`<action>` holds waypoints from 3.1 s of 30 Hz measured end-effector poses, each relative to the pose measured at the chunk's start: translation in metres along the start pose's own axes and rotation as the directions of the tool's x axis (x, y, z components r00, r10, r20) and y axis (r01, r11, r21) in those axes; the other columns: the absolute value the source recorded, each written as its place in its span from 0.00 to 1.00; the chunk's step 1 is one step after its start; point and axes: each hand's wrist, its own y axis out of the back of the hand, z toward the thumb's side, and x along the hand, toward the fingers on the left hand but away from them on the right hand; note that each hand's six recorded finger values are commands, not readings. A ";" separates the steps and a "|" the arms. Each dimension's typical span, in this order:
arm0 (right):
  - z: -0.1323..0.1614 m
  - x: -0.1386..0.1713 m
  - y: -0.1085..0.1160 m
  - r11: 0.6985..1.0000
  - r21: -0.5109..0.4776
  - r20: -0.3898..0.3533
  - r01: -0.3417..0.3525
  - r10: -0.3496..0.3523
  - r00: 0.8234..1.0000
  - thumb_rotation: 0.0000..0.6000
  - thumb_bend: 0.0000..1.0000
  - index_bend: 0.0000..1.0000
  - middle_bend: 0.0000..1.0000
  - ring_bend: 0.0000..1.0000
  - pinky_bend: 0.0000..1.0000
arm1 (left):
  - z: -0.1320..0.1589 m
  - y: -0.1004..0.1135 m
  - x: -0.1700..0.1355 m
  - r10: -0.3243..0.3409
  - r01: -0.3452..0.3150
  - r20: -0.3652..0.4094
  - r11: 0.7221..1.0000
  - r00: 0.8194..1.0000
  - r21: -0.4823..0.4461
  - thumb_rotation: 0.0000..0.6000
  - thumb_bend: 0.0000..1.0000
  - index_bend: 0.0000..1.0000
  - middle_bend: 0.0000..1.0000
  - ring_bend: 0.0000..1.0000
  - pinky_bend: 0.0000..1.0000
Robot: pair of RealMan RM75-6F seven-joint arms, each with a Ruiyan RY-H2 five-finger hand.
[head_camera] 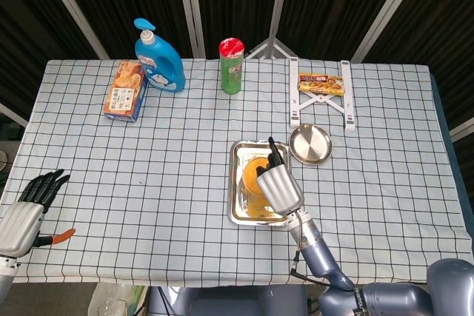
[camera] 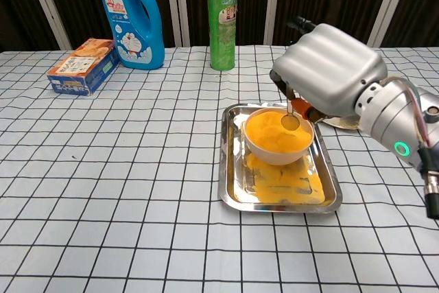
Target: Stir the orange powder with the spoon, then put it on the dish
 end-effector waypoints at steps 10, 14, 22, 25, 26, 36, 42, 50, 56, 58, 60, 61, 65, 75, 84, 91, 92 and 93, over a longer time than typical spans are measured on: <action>0.010 0.012 0.006 0.999 -0.033 -0.035 -0.009 0.007 0.999 1.00 0.84 0.76 0.68 0.37 0.00 | 0.000 0.000 0.000 0.000 0.000 0.001 1.000 1.000 0.001 1.00 0.00 0.00 0.00 0.00 0.00; 0.013 0.015 0.004 0.999 -0.034 -0.040 -0.020 0.019 0.999 1.00 0.84 0.76 0.68 0.37 0.00 | 0.000 0.000 0.000 0.000 0.000 0.001 1.000 1.000 0.001 1.00 0.00 0.00 0.00 0.00 0.00; 0.011 0.014 -0.004 0.998 -0.037 -0.024 -0.046 0.045 0.999 1.00 0.84 0.76 0.68 0.37 0.00 | 0.000 0.000 0.000 -0.001 0.001 0.000 1.000 1.000 0.000 1.00 0.00 0.00 0.00 0.00 0.00; 0.009 0.012 -0.009 0.998 -0.028 -0.014 -0.049 0.049 0.999 1.00 0.84 0.76 0.68 0.37 0.00 | 0.000 0.000 0.000 -0.002 0.002 -0.001 1.000 1.000 -0.001 1.00 0.00 0.00 0.00 0.00 0.00; 0.007 0.011 -0.011 0.998 -0.024 -0.009 -0.050 0.050 0.999 1.00 0.84 0.76 0.68 0.37 0.00 | 0.000 0.000 0.000 -0.001 0.001 -0.001 1.000 1.000 0.000 1.00 0.00 0.00 0.00 0.00 0.00; -0.002 0.001 -0.019 0.999 -0.034 0.039 -0.039 0.040 0.998 1.00 0.84 0.76 0.68 0.37 0.00 | 0.000 0.000 0.000 -0.001 0.001 -0.001 1.000 1.000 0.000 1.00 0.00 0.00 0.00 0.00 0.00; -0.004 -0.003 -0.019 0.999 -0.038 0.048 -0.023 0.025 0.999 1.00 0.84 0.76 0.68 0.37 0.00 | 0.000 0.000 0.000 -0.001 0.001 -0.001 1.000 1.000 0.000 1.00 0.00 0.00 0.00 0.00 0.00; -0.002 0.000 -0.014 0.998 -0.068 0.041 -0.016 0.019 0.999 1.00 0.84 0.76 0.68 0.37 0.00 | 0.000 0.000 0.000 -0.003 0.003 0.001 1.000 1.000 0.000 1.00 0.00 0.00 0.00 0.00 0.00; 0.005 0.006 -0.002 0.995 -0.102 0.020 -0.009 0.011 1.000 1.00 0.84 0.76 0.68 0.37 0.00 | 0.001 0.000 0.000 -0.001 0.001 0.005 1.000 1.000 0.003 1.00 0.00 0.00 0.00 0.00 0.00; 0.007 0.007 0.000 0.994 -0.106 0.014 -0.011 0.012 1.000 1.00 0.84 0.76 0.68 0.37 0.00 | 0.001 0.000 0.000 0.001 -0.001 0.004 1.000 1.000 0.002 1.00 0.00 0.00 0.00 0.00 0.00; 0.009 0.009 0.001 0.993 -0.114 0.009 -0.019 0.020 1.000 1.00 0.84 0.76 0.68 0.37 0.00 | 0.001 0.000 0.000 0.000 0.000 0.003 1.000 1.000 0.002 1.00 0.00 0.00 0.00 0.00 0.00; 0.010 0.010 0.001 0.993 -0.118 0.008 -0.023 0.024 1.000 1.00 0.84 0.76 0.68 0.37 0.00 | 0.001 0.000 0.000 0.000 0.000 0.002 1.000 1.000 0.002 1.00 0.00 0.00 0.00 0.00 0.00; 0.013 0.011 -0.003 0.991 -0.123 0.003 -0.043 0.044 0.999 1.00 0.84 0.76 0.68 0.37 0.00 | 0.001 0.000 0.000 -0.001 0.001 0.003 1.000 1.000 0.002 1.00 0.00 0.00 0.00 0.00 0.00; 0.012 0.010 -0.020 0.991 -0.102 0.017 -0.081 0.083 0.996 1.00 0.84 0.76 0.68 0.37 0.00 | 0.000 0.000 0.000 -0.003 0.003 0.001 1.000 1.000 0.000 1.00 0.00 0.00 0.00 0.00 0.00; -0.001 0.003 -0.026 0.997 -0.059 0.060 -0.049 0.052 0.997 1.00 0.84 0.76 0.68 0.37 0.00 | 0.000 0.000 0.001 -0.002 0.002 0.001 1.000 1.000 0.000 1.00 0.00 0.00 0.00 0.00 0.00; -0.006 0.000 -0.025 0.998 -0.056 0.074 -0.028 0.032 0.997 1.00 0.84 0.76 0.68 0.37 0.00 | 0.000 0.000 0.000 -0.001 0.001 0.000 1.000 1.000 0.000 1.00 0.00 0.00 0.00 0.00 0.00; -0.006 0.000 -0.025 0.998 -0.060 0.077 -0.027 0.031 0.997 1.00 0.84 0.76 0.68 0.37 0.00 | 0.000 0.000 0.000 0.000 0.000 0.001 1.000 1.000 0.000 1.00 0.00 0.00 0.00 0.00 0.00; -0.006 0.000 -0.024 0.998 -0.062 0.078 -0.026 0.031 0.997 1.00 0.84 0.76 0.68 0.37 0.00 | 0.000 0.000 0.001 0.000 0.000 0.001 1.000 1.000 0.000 1.00 0.00 0.00 0.00 0.00 0.00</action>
